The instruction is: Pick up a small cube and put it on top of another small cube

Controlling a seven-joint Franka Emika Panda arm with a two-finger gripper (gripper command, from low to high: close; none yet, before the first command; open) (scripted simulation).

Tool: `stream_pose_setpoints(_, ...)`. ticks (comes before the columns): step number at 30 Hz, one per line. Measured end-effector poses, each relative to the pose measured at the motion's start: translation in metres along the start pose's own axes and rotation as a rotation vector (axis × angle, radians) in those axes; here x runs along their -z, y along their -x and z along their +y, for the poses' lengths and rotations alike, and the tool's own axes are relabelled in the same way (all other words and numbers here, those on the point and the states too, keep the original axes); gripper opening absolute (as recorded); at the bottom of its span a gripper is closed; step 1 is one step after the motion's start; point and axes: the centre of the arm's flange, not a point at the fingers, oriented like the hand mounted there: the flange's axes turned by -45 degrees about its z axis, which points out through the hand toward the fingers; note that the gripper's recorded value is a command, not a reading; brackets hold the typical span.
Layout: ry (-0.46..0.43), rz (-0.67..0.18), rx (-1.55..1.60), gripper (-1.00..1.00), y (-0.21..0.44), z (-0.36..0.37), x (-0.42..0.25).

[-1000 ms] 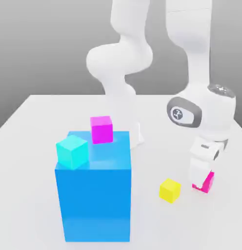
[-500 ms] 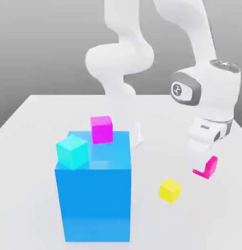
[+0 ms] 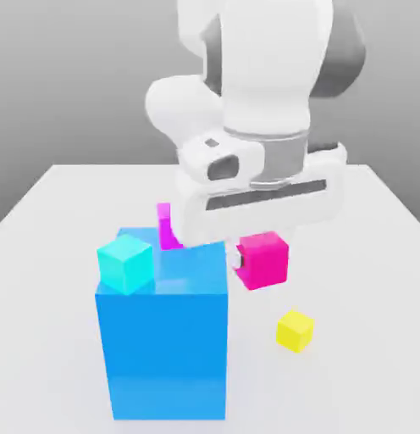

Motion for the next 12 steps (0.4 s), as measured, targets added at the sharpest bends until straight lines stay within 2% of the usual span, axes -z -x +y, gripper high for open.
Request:
stream_pose_setpoints(5,0.003,0.0,-0.181,-1.0,0.03,0.083,0.055)
stream_pose_setpoints(8,0.003,0.0,-0.206,-1.0,0.035,0.095,0.025)
stream_pose_setpoints(9,0.003,0.0,-0.208,1.0,0.036,0.096,0.012)
stream_pose_setpoints(12,0.003,0.0,-0.208,1.0,0.036,0.096,0.012)
